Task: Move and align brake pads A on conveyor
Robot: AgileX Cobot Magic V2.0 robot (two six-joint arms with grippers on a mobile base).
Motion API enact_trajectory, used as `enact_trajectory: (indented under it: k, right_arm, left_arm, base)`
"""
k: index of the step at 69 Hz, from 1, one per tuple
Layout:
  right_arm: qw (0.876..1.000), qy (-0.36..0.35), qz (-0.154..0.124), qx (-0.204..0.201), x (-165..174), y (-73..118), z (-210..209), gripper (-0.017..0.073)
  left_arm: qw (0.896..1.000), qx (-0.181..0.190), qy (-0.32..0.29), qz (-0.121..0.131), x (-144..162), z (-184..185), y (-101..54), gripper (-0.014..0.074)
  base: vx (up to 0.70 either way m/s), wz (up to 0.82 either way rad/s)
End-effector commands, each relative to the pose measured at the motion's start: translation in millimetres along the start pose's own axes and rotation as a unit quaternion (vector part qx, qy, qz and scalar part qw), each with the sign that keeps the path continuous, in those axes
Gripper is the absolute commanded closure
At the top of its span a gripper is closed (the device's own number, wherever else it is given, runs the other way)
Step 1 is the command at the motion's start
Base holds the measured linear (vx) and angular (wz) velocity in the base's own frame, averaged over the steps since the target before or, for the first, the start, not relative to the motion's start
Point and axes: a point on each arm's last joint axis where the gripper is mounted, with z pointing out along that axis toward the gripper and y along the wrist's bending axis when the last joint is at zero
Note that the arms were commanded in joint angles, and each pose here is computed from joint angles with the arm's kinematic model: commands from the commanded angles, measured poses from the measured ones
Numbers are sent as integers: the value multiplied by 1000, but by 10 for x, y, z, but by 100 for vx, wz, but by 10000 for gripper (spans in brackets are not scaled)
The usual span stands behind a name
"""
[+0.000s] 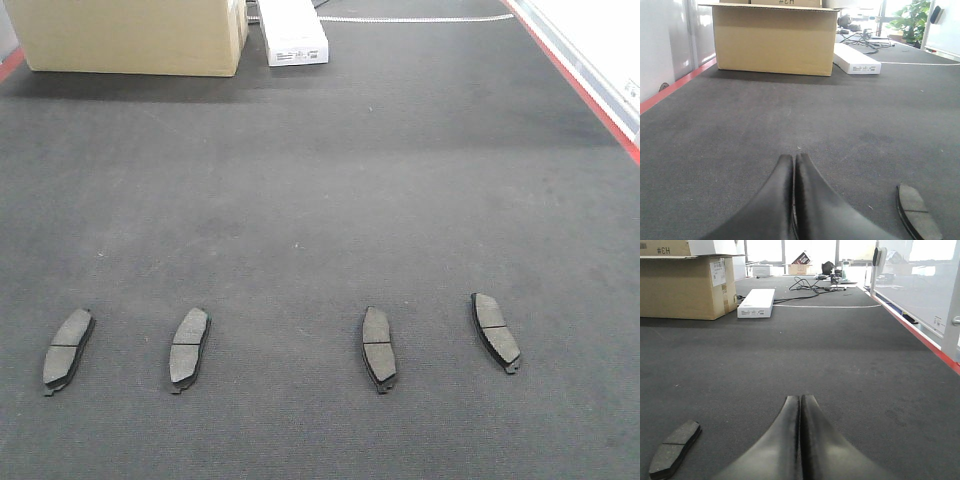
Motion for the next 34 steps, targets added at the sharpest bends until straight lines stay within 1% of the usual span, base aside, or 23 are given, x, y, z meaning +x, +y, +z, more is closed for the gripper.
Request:
enact_trajectory:
  k: [1,34]
  right_arm:
    - [999,-40,-3,5,-54,-7,-11,569]
    - [999,-40,-3,5,-54,-7,-11,569]
  left_arm:
    - [999,6,-31,1,8,0,-4,599]
    - [999,6,-31,1,8,0,-4,599]
  base:
    - [0,0]
    - [0,0]
